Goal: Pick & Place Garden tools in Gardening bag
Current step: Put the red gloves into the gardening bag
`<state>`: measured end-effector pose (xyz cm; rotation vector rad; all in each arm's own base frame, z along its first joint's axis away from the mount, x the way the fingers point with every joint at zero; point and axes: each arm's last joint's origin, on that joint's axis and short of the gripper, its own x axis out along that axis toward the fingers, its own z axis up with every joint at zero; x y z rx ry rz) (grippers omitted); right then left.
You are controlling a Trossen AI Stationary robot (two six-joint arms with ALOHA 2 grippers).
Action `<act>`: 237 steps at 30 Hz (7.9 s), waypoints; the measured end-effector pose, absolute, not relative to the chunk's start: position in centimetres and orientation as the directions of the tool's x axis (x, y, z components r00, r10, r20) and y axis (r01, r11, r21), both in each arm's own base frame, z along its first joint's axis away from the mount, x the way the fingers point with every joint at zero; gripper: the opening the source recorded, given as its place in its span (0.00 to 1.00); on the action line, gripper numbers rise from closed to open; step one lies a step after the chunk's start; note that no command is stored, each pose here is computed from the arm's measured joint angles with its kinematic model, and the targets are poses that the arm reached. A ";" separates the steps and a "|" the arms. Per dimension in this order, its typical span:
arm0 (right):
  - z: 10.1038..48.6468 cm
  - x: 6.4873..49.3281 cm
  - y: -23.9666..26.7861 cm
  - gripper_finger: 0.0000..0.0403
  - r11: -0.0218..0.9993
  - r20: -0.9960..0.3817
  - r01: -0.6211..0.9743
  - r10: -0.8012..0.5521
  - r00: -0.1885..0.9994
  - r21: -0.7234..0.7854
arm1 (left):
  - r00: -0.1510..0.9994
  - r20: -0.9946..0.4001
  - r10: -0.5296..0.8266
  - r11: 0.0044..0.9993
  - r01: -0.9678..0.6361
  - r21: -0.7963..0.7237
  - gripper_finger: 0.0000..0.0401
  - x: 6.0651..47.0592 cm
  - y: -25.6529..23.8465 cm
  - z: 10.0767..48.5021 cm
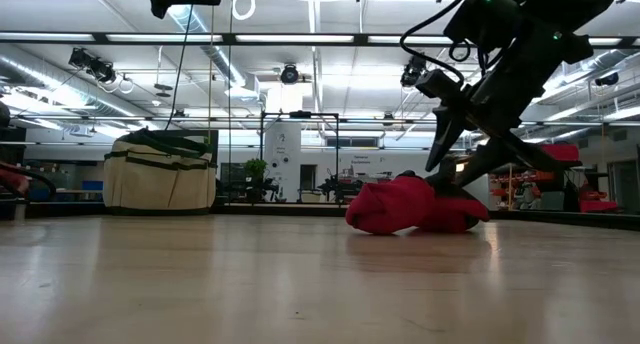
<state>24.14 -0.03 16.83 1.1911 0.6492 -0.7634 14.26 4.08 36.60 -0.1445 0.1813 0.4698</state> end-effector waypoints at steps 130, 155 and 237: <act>39.0 27.5 -1.9 0.00 0.997 0.044 0.023 -0.026 0.999 0.067 | 0.901 -0.149 0.407 0.893 -0.426 -0.141 0.29 14.4 4.0 37.2; 39.0 27.5 -1.6 0.00 0.998 0.045 -0.047 0.049 0.998 -0.050 | 0.956 -0.094 0.278 0.928 -0.293 -0.230 0.29 19.3 4.8 36.7; 38.3 27.5 -1.6 0.00 0.997 -0.029 -0.077 0.077 0.997 -0.004 | 0.990 -0.039 -0.138 0.887 0.106 -0.449 0.97 32.9 6.3 35.4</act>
